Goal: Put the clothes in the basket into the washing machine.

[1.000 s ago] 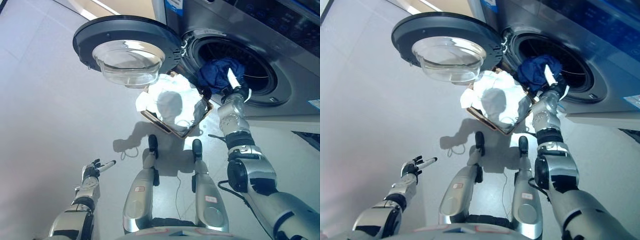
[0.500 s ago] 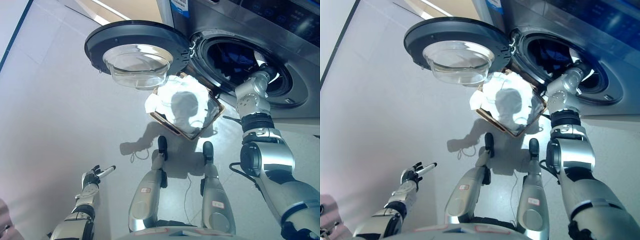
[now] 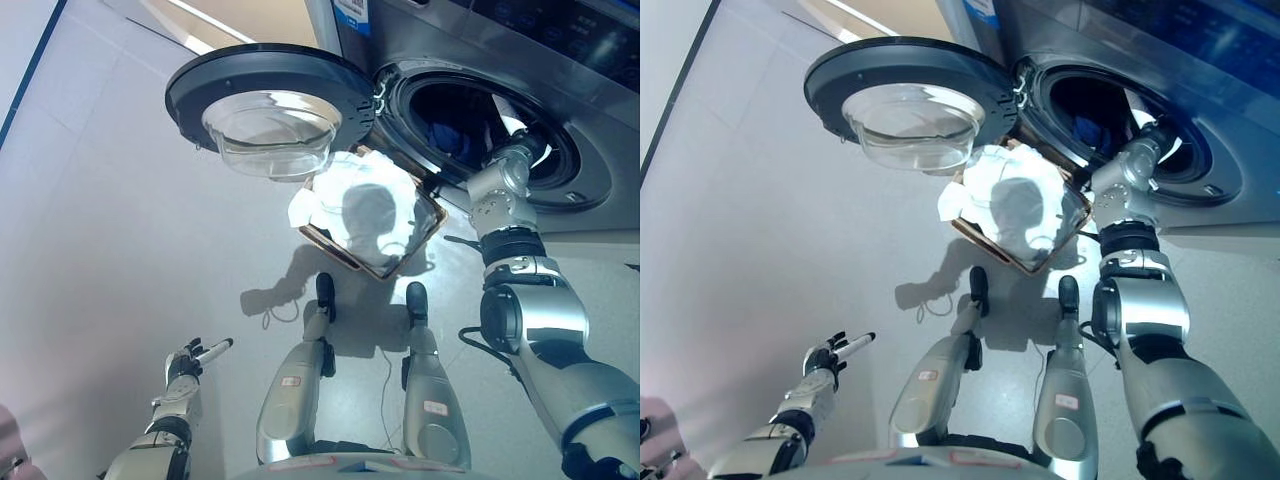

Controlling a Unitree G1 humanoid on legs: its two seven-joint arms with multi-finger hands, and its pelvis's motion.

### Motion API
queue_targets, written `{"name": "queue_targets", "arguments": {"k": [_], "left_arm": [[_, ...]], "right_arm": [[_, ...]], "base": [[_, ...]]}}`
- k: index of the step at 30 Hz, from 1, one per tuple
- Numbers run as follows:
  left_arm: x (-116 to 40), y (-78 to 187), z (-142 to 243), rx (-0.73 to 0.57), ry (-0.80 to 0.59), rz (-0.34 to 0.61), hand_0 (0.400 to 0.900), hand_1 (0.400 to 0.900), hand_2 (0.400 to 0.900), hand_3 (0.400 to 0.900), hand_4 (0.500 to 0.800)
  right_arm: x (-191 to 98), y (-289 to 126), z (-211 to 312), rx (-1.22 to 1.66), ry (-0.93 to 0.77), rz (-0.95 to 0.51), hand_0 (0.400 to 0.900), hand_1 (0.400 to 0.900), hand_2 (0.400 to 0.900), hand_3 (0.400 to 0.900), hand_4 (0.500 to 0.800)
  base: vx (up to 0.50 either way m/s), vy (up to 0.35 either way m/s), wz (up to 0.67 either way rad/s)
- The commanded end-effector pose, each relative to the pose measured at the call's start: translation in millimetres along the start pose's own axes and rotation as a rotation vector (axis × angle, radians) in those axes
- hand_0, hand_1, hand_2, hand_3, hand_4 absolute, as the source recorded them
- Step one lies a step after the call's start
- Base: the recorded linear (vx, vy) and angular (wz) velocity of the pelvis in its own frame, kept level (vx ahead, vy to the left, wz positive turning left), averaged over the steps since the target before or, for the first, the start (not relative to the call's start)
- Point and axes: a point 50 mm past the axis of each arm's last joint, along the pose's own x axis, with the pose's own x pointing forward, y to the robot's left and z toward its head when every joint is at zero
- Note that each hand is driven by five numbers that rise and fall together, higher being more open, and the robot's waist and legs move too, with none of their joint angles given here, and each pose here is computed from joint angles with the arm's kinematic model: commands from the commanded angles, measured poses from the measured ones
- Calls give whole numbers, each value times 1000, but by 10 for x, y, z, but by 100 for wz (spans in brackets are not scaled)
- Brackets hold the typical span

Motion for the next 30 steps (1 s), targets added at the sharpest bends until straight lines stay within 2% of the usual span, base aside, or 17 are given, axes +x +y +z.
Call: {"name": "queue_targets", "arguments": {"k": [1,5,10,13,15,19,20,21,23,24,25,26,27,30], "left_arm": [[-15,-57,-109,-38,55,16,900,900,900,900,800],[-8,-219,73,-52,8,-29,900,900,900,900,800],[-23,-318,72,-13,12,-70,900,900,900,900,800],[-21,-318,66,17,14,-82,900,900,900,900,800],[-14,-289,73,29,9,-82,900,900,900,900,800],[2,-215,109,58,-11,-76,900,900,900,900,800],[-40,-442,121,67,-2,-114,900,900,900,900,800],[-58,-215,-118,16,32,-97,900,900,900,900,800],[-77,-79,-355,73,98,-64,900,900,900,900,800],[-83,99,-349,134,49,-33,900,900,900,900,800],[-123,220,-488,186,71,-16,900,900,900,900,800],[-150,303,-516,216,55,-10,900,900,900,900,800],[-172,350,-591,241,75,-5,900,900,900,900,800],[-171,385,-695,306,140,-3,900,900,900,900,800]], "right_arm": [[-22,290,329,-128,-154,191,900,900,900,900,800],[-99,-222,-384,-255,40,186,900,900,900,900,800],[-319,-1023,-1096,-441,273,106,900,900,900,900,800],[-587,-1526,-1451,-540,423,72,900,900,900,900,800],[-833,-1998,-1643,-584,541,-8,900,900,900,900,800],[-1164,-2463,-1822,-696,678,-51,900,900,900,900,800],[-1330,-2562,-1947,-752,753,-56,900,900,900,900,800],[-1291,-2692,-1842,-869,739,-16,900,900,900,900,800],[-1295,-2824,-1786,-999,753,4,900,900,900,900,800],[-1309,-2872,-1759,-1069,754,33,900,900,900,900,800],[-1312,-2924,-1727,-1222,752,126,900,900,900,900,800],[-1309,-3021,-1658,-1291,752,130,900,900,900,900,800],[-1329,-3086,-1637,-1355,774,158,900,900,900,900,800],[-1504,-3351,-1621,-1409,871,111,900,900,900,900,800]], "base": [[-24,-21,-11],[-1,-45,-6],[4,-47,0],[3,-68,7],[-8,-77,9],[-5,-46,-5],[-58,-48,-5],[-78,-45,-9],[-76,-29,-8],[-80,-18,-1],[-85,-32,7],[-48,-19,1],[0,0,0],[33,8,-5]]}}
